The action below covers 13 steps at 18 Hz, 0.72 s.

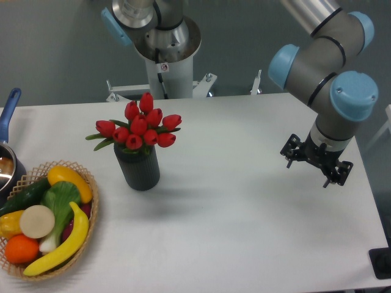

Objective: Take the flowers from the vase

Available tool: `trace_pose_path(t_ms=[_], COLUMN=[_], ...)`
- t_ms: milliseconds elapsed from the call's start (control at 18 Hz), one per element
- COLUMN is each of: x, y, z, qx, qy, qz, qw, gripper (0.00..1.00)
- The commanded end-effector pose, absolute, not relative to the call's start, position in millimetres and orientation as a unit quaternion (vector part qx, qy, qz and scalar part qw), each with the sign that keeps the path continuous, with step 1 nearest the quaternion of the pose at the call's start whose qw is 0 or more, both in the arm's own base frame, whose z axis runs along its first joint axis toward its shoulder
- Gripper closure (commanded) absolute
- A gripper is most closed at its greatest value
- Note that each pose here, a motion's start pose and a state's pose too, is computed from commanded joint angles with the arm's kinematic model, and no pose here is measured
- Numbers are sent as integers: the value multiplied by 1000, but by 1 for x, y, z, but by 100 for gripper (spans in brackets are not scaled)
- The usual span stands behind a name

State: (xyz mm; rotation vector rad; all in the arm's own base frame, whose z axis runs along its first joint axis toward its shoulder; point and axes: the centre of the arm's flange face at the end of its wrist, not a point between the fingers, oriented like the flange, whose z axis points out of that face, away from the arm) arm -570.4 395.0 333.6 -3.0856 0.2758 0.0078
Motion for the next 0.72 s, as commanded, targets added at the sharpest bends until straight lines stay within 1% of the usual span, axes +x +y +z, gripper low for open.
trace_pose_path(t_ms=[389,556,722], x=[-573,-559,-545], y=[390,396,390], z=[326,325,334], qx=[-996,-997,-996], qy=[85,74,70], qz=[2,-4,39], qw=[20,22,49], gripper=[0,0,0])
